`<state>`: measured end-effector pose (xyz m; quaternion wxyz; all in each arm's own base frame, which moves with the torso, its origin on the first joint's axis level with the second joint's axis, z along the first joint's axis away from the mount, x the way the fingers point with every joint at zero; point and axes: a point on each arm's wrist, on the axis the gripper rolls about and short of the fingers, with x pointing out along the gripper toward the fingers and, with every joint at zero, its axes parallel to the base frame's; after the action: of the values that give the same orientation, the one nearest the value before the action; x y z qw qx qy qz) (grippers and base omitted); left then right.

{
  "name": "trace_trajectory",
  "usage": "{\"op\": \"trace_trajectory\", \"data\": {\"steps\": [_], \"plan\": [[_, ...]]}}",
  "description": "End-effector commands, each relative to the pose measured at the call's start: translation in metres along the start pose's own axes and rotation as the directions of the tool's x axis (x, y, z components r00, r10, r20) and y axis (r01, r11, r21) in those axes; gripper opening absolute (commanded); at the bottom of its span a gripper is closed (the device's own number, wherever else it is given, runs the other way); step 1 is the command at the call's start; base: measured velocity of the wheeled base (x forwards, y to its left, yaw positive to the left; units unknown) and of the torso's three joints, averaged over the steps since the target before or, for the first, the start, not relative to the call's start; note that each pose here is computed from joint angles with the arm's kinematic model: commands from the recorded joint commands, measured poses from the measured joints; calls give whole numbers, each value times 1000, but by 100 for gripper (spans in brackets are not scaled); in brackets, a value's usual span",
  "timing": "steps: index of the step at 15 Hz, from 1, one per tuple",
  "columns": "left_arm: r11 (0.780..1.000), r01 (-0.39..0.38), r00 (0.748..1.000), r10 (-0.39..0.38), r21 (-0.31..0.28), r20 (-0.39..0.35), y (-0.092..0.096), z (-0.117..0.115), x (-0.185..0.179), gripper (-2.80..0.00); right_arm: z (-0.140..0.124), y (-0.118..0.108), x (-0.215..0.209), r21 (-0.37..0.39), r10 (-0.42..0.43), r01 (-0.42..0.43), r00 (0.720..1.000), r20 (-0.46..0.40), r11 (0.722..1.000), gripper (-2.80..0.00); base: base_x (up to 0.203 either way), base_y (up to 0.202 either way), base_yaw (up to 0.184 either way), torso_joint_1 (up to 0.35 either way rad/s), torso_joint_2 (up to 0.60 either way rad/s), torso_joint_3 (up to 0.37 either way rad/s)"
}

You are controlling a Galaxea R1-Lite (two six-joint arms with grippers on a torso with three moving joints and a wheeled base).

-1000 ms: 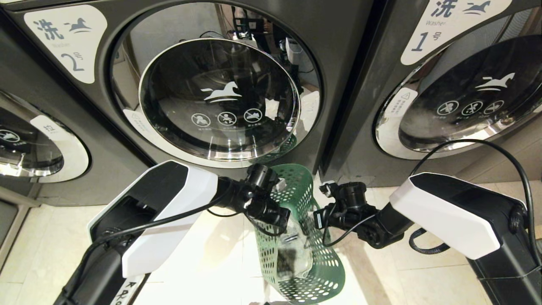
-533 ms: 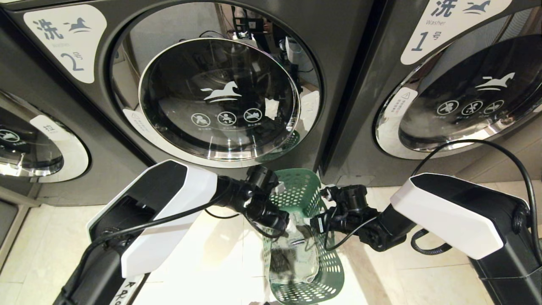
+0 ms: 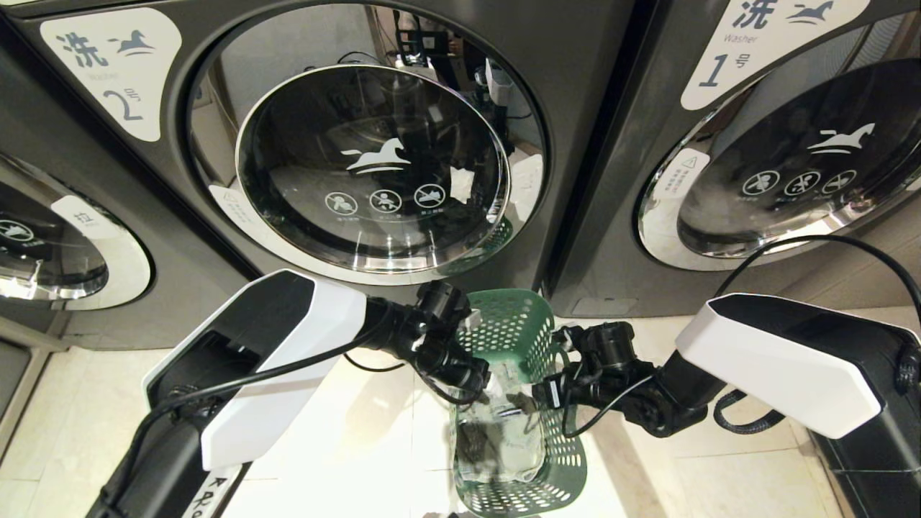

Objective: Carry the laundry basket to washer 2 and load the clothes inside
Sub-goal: Pick up the clothes basket and put it beside the washing machine

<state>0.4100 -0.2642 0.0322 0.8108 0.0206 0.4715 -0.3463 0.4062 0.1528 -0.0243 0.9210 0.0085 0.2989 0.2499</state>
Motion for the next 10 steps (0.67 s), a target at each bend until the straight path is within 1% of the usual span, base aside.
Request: {"op": "trace_trajectory", "data": {"steps": [1,5,7,10], "plan": [[1000,0,1000,0,-2,2,1,1,-1,0,6,1,-14,7,1,-1,1000,10,1000,0,0,0,0,0,0,0],[1000,-1,1000,1,-4,7,0,2,-5,0,4,1,-34,13,-8,8,1000,-11,1000,0,0,0,0,0,0,0],[1000,-10,1000,10,-15,-8,4,1,-9,0,-1,-2,-42,23,-21,21,999,-27,1000,0,0,0,0,0,0,0],[995,-99,995,98,-31,-34,12,-3,-13,0,-2,-7,-50,31,-34,35,999,-27,999,0,0,0,0,0,0,0]]}}
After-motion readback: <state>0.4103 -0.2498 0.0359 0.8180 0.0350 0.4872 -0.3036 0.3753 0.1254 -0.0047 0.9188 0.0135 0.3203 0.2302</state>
